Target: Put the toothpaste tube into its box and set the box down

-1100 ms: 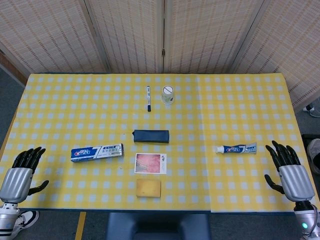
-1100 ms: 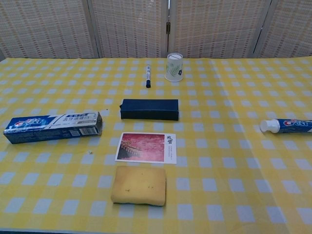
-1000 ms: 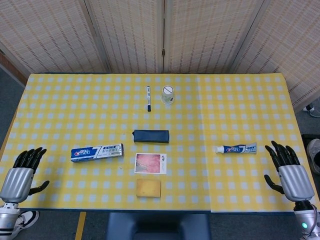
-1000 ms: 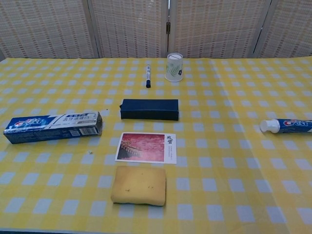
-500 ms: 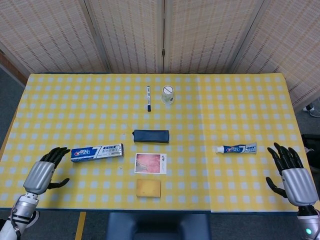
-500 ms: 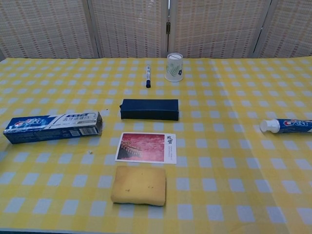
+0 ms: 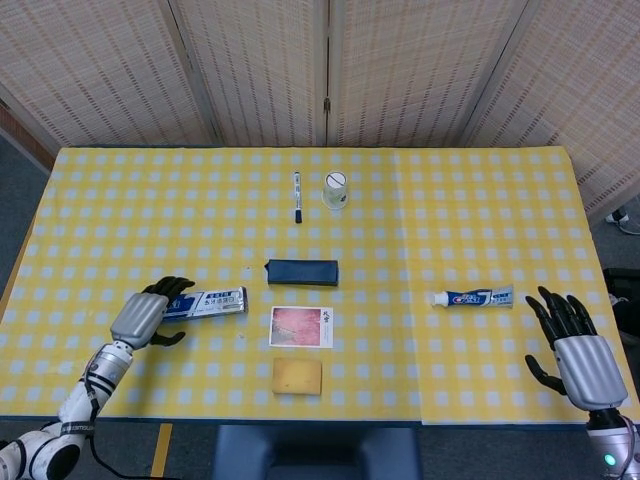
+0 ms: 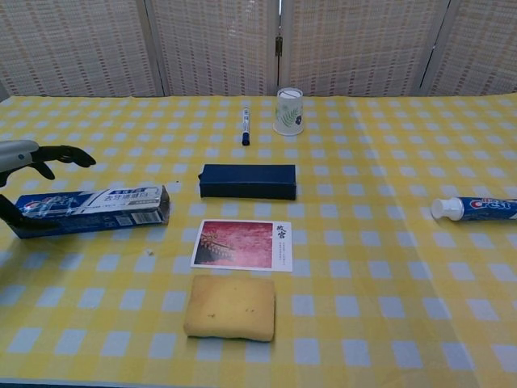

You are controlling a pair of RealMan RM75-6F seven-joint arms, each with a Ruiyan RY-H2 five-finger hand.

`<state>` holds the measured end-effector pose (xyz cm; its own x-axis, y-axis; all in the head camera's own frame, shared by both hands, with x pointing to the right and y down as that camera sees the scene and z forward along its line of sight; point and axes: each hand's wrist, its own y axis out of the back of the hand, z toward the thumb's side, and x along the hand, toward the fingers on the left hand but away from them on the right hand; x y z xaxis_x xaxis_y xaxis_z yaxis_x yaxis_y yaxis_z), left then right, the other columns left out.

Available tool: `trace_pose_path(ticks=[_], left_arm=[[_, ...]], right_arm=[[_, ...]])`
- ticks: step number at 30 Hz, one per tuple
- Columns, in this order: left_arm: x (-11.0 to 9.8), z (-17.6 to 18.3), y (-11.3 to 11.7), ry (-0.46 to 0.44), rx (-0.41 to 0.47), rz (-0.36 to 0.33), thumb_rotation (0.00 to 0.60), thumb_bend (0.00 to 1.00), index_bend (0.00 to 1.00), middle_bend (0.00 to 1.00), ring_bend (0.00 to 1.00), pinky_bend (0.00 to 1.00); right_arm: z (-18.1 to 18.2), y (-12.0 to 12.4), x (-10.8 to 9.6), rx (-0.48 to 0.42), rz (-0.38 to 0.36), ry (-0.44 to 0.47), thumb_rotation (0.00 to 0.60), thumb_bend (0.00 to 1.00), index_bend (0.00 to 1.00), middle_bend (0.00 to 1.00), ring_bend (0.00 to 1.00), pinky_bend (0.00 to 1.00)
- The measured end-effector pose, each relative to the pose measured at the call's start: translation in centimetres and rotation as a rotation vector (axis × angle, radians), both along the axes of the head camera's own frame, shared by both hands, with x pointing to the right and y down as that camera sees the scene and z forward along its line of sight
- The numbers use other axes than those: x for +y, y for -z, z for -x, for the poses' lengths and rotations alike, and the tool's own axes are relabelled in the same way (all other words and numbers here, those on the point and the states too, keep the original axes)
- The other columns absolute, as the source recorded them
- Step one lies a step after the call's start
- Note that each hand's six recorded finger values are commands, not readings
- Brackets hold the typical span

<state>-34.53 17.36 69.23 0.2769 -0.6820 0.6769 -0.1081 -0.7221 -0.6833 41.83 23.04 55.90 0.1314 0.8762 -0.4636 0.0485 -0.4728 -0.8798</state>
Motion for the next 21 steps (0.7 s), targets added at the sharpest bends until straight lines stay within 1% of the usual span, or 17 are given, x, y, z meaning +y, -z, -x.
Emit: trace_pose_path(ticks=[5,10,16,18,21], left_arm=[[-0.7,-0.7,-1.9,-0.008,-0.022,0.024,0.6,0.28,0.19,0.17,0.13,0.25],[-1.5,-0.8,-2.9,-0.011,-0.033,0.02,0.6,0.29,0.2,0.19,0.15,0.26],[-2.2,-0.7,-3.9,0.002,-0.05,0.011,0.6,0.28,0.27,0.25,0.24,0.32],[-2.3,-0.7,-4.3,-0.004,-0.066,0.005,0.6,0.28,0.28,0.26,0.24,0.33],[-2.3,-0.7,-4.8,0.001,-0.072,0.023,0.6,0.28,0.29,0.27,0.26,0.35]], right_arm=[[-0.4,-0.2,-0.2,0.002,0.01,-0.014,0.6,0.35,0.0,0.0,0.0,0.0],[-0.5,-0.5,-0.4,0.007,0.019,-0.02,0.6,0.35,0.0,0.0,0.0,0.0],[-0.6,-0.1,-1.0,-0.021,-0.022,-0.018,0.6,0.35,0.0,0.0,0.0,0.0],[-0.7,0.0,-1.1,-0.026,-0.034,-0.022,0.6,0.35,0.0,0.0,0.0,0.0],[-0.7,0.1,-1.2,-0.036,-0.048,-0.021,0.6,0.35,0.0,0.0,0.0,0.0]])
